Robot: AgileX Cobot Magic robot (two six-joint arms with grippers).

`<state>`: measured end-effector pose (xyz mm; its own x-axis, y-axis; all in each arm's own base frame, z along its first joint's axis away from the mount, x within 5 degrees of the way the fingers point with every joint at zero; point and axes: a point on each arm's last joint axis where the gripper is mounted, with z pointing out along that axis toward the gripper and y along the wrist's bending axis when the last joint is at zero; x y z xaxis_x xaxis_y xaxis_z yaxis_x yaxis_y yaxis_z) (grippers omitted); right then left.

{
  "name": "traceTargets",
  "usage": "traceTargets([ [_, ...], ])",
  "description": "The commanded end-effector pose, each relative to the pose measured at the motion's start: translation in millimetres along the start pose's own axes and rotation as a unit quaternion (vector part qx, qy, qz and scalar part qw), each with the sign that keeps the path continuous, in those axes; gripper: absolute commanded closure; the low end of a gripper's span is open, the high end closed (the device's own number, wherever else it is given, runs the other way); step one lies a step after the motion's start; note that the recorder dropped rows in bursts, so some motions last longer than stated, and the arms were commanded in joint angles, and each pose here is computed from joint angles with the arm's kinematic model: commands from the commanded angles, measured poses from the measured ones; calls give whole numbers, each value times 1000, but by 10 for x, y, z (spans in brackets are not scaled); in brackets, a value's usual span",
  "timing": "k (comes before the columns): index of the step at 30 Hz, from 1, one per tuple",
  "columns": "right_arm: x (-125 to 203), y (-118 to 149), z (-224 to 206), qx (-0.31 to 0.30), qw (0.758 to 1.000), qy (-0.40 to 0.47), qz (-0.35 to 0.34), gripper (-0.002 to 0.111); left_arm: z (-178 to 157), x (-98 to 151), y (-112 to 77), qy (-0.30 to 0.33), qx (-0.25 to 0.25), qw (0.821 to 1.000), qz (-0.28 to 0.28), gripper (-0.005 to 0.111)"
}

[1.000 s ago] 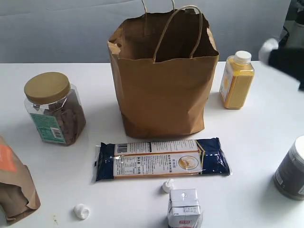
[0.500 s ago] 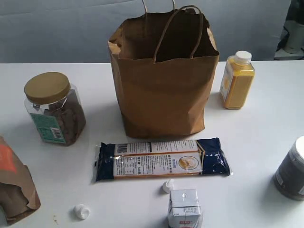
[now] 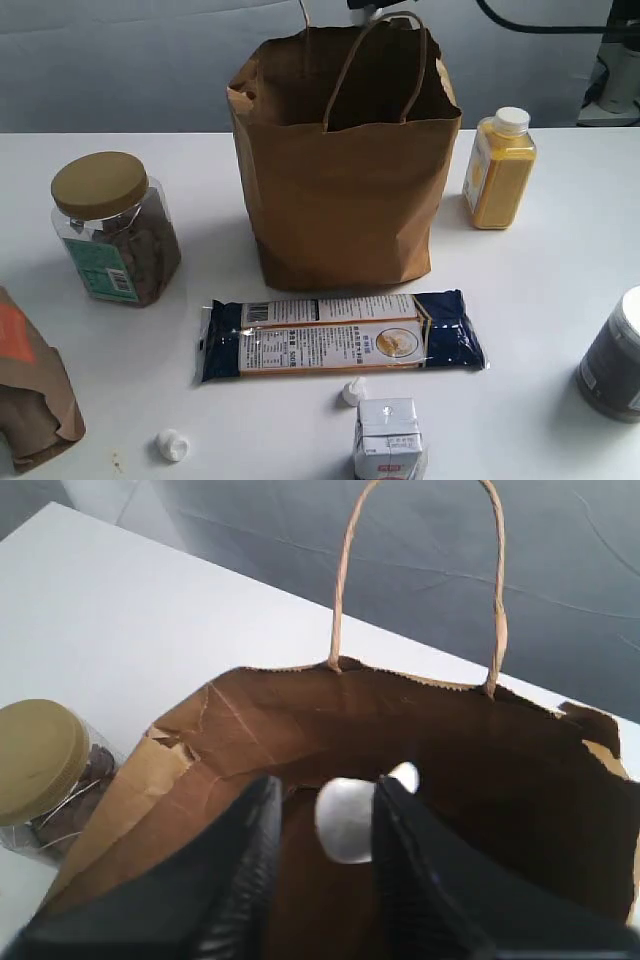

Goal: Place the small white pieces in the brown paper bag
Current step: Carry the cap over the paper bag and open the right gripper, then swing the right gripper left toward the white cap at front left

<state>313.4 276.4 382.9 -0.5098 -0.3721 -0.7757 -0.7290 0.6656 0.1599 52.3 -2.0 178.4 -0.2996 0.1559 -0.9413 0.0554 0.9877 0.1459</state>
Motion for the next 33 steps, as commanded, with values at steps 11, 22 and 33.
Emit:
traceTargets([
  [11, -105, 41, -286, 16, 999, -32, -5, 58, 1, 1, -7, -4, 4, 1000, -4, 107],
  [22, 313, -41, -1291, 177, 984, 7, -28, 108, 1, 1, -7, -4, 4, 1000, -4, 107],
  [33, 1226, 543, -1217, -21, 994, 99, -44, 108, 1, 1, -7, -4, 4, 1000, -4, 107],
])
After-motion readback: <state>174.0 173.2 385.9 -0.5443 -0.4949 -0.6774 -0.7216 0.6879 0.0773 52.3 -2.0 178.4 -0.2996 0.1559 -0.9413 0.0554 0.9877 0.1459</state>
